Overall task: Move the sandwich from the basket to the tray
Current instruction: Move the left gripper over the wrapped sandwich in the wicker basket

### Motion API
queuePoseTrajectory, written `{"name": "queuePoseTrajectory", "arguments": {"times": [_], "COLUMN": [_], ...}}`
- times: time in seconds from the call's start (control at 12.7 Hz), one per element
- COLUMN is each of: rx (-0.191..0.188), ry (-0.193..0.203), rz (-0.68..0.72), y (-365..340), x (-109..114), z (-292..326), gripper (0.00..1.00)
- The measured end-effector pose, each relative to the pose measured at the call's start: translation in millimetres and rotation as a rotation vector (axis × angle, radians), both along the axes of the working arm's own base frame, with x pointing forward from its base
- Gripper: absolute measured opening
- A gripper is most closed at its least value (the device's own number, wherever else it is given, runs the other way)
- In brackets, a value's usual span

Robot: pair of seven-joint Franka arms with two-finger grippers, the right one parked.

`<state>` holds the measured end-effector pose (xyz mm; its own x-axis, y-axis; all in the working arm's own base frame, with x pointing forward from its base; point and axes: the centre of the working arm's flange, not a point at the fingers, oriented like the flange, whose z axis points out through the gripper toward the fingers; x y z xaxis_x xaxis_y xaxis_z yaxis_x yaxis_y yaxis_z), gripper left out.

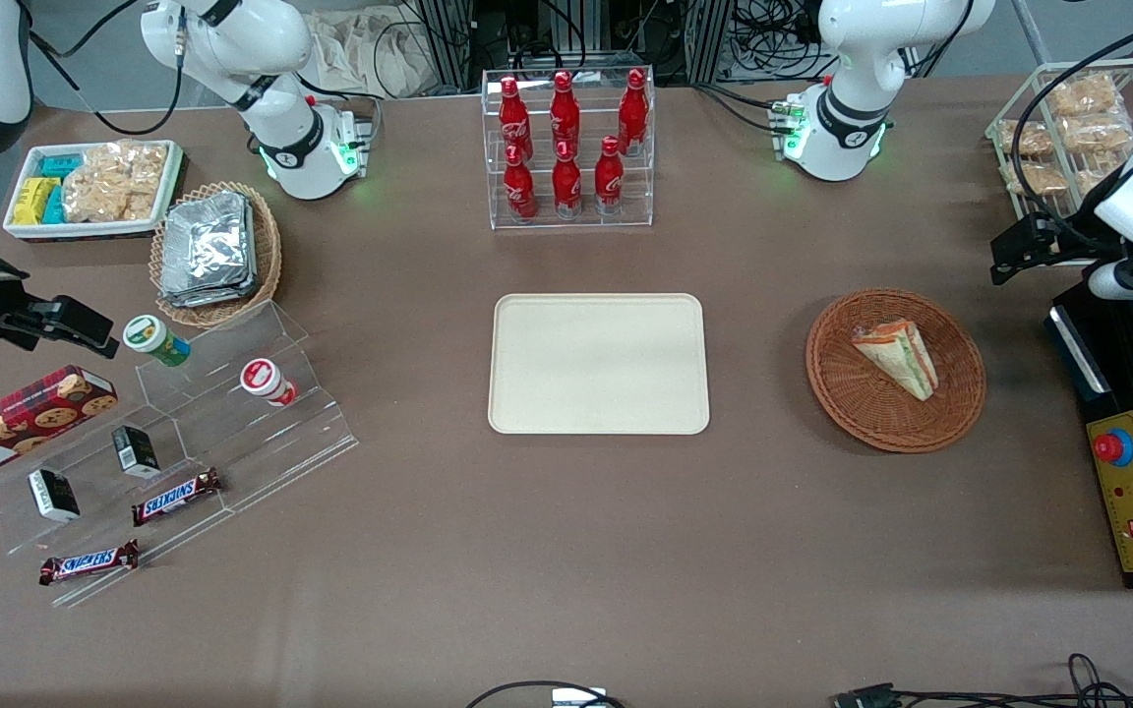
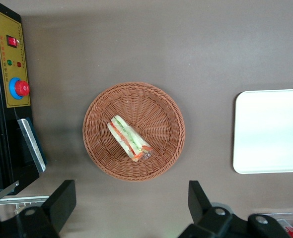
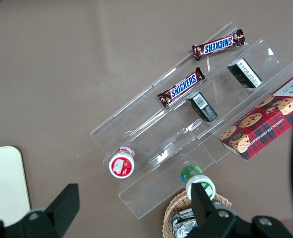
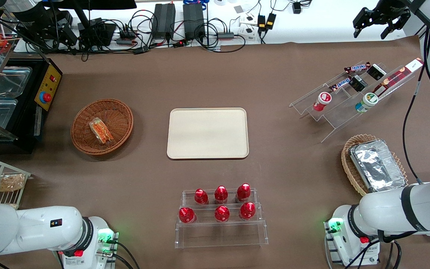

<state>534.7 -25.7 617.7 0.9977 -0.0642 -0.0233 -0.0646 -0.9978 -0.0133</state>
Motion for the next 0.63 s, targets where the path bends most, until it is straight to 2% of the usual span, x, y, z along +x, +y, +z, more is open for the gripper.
{"name": "queuePoseTrajectory", "arguments": {"times": [0.39,0.63], "rx": [0.0,0.0], "ry": [0.013,0.049], "rz": [-0.012,-0.001], "y": [-7,-4], "x": [0,3], "z": [-4,-26], "gripper": [1.0,1.0]}}
